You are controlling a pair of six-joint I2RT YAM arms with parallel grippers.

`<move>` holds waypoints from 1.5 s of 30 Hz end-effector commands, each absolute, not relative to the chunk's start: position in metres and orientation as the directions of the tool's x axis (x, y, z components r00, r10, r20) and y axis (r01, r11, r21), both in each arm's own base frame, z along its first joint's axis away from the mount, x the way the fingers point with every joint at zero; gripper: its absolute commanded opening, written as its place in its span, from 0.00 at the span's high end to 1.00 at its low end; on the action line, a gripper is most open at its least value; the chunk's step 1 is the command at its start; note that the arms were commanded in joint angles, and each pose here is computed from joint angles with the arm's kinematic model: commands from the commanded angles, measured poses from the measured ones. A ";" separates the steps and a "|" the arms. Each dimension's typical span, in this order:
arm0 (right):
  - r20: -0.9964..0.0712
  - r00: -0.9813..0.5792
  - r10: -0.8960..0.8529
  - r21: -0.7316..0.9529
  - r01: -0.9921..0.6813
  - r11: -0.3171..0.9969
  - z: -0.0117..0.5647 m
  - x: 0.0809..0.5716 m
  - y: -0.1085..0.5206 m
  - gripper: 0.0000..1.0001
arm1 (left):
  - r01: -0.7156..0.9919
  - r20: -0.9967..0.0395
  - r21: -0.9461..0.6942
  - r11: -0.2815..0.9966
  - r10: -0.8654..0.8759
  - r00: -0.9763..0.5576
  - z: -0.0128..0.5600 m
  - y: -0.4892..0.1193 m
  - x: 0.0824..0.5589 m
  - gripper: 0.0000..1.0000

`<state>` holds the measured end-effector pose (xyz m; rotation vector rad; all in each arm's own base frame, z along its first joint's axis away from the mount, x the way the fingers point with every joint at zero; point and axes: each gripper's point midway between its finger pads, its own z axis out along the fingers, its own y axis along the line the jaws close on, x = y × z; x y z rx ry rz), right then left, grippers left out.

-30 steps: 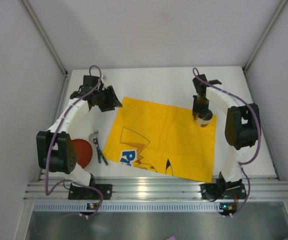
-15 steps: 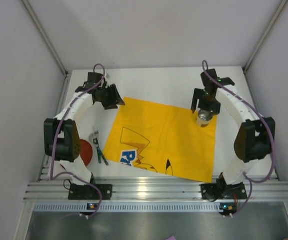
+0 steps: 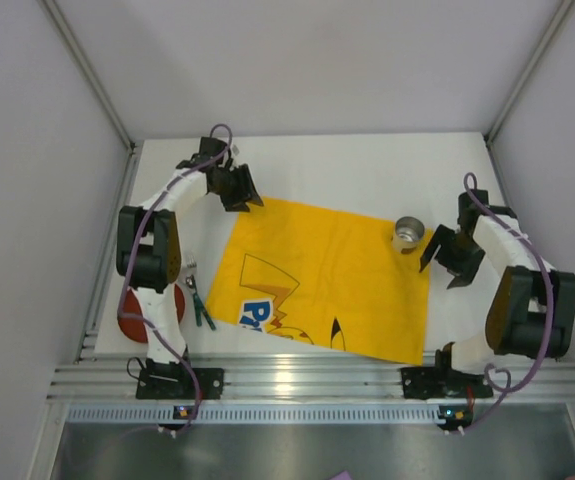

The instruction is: Set the dinner table for one person

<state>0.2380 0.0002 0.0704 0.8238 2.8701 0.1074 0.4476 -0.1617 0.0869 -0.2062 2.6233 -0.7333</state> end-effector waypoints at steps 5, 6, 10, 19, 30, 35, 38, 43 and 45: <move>-0.216 -0.814 0.539 0.173 0.511 0.842 0.064 0.299 -0.020 0.30 | -0.012 -0.405 -0.472 0.882 -0.229 -0.885 0.091 -0.156 0.491 0.47; -0.197 -0.820 0.537 0.164 0.512 0.843 0.056 0.302 -0.020 0.30 | -0.013 -0.404 -0.468 0.884 -0.226 -0.886 0.089 -0.155 0.492 0.47; -0.186 -0.827 0.531 0.161 0.507 0.847 0.039 0.316 -0.022 0.36 | -0.029 -0.383 -0.447 0.894 -0.221 -0.897 0.075 -0.151 0.493 0.47; -0.122 -0.860 0.495 0.164 0.475 0.865 0.002 0.331 -0.012 0.82 | -0.060 -0.322 -0.400 0.914 -0.201 -0.925 0.044 -0.138 0.474 0.64; -0.127 -0.866 0.484 0.172 0.461 0.870 -0.002 0.373 -0.013 1.00 | -0.183 -0.292 -0.343 0.921 -0.290 -0.911 0.030 -0.095 0.474 1.00; -0.150 -0.866 0.477 0.193 0.447 0.873 0.006 0.403 -0.013 1.00 | -0.254 -0.321 -0.310 0.916 -0.353 -0.879 0.036 -0.063 0.482 1.00; -0.157 -0.870 0.468 0.203 0.435 0.877 0.009 0.420 -0.011 1.00 | -0.284 -0.329 -0.300 0.911 -0.378 -0.865 0.038 -0.050 0.485 1.00; -0.167 -0.874 0.456 0.206 0.421 0.883 0.013 0.433 -0.007 1.00 | -0.291 -0.355 -0.297 0.909 -0.389 -0.850 0.053 -0.045 0.488 1.00; -0.170 -0.879 0.446 0.205 0.412 0.888 0.014 0.432 -0.004 0.98 | -0.307 -0.374 -0.296 0.905 -0.405 -0.834 0.066 -0.043 0.486 1.00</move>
